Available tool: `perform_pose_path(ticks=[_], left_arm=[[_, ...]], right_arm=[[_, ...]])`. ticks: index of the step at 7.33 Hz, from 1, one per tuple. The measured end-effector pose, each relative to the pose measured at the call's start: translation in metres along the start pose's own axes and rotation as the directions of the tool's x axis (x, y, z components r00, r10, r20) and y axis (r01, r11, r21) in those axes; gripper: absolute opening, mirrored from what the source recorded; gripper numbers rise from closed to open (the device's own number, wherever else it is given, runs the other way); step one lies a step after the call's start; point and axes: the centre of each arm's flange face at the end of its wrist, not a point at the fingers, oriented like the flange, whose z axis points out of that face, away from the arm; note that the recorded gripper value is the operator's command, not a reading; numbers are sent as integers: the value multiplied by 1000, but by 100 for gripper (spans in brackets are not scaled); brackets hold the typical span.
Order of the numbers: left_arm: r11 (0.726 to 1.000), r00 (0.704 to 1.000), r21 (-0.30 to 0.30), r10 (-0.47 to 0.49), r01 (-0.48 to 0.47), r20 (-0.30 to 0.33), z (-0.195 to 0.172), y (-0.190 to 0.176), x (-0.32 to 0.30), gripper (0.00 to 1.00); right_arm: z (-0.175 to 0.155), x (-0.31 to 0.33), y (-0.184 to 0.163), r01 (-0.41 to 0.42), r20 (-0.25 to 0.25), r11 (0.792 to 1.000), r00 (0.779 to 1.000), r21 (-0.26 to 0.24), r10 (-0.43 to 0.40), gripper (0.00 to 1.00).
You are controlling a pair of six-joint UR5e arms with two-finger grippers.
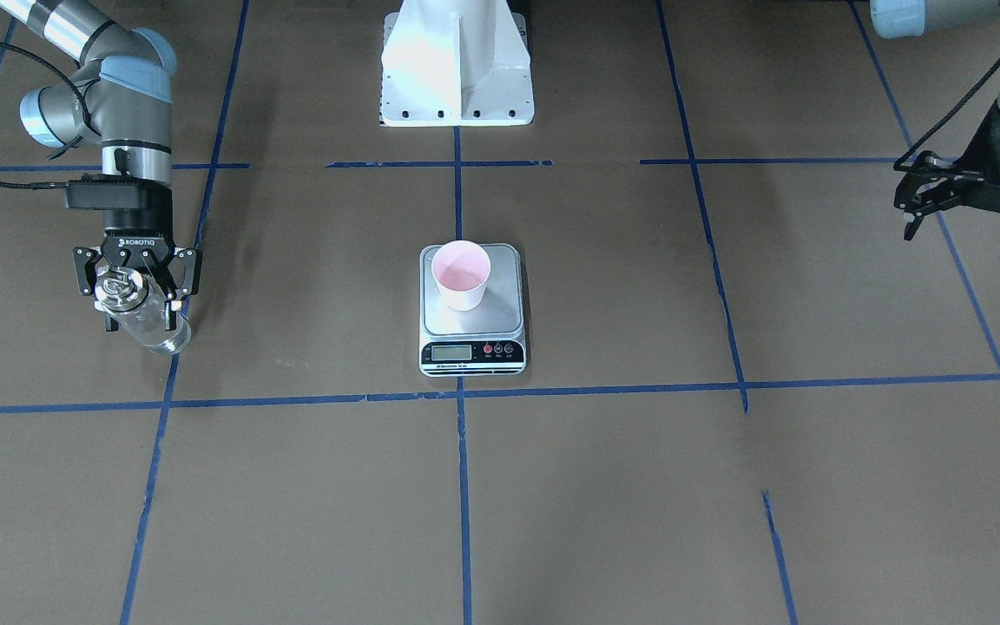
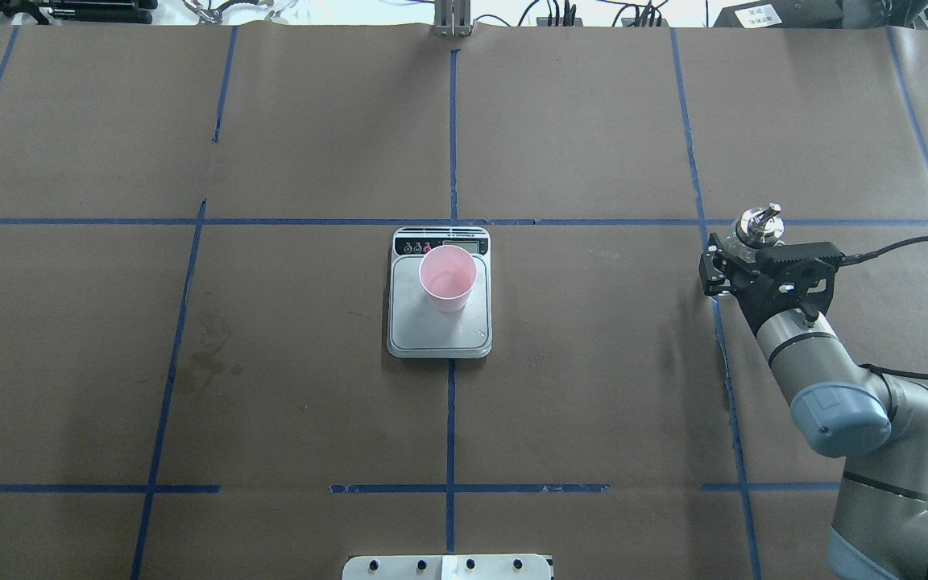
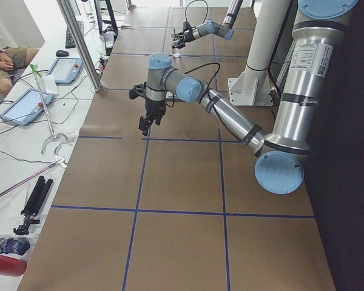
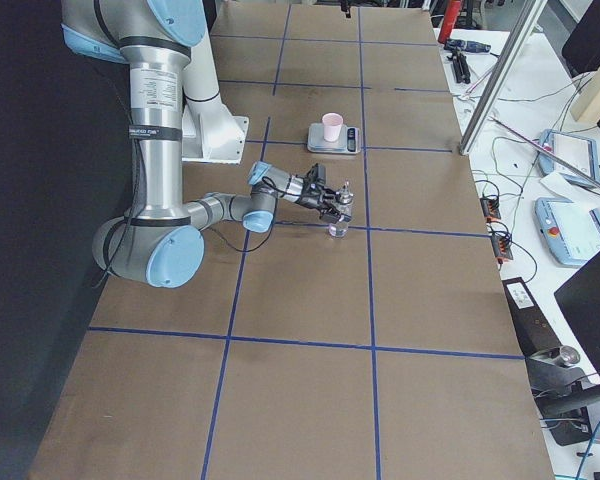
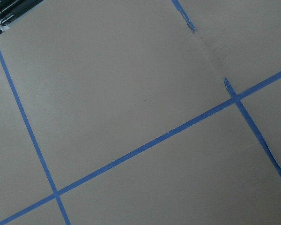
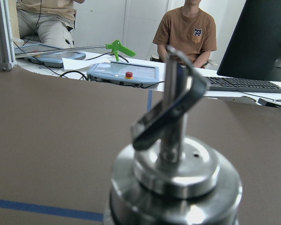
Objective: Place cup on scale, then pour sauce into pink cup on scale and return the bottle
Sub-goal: 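Lift the bottle with the right gripper and carry it toward the cup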
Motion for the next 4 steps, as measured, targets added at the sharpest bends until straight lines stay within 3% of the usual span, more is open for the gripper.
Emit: perform_pose_path(ticks=[2,4], left_arm=[[1000,1000,6,-5,5,4,-4,0,-4,100],[1000,1000,10,-10,10,4,-5,-1,-5,100]], right_arm=[[-6,-8,-37,-20,47,1000,999,-17,20,0],[-16,-22,-62,41,36,999,999,-20,-41,0]])
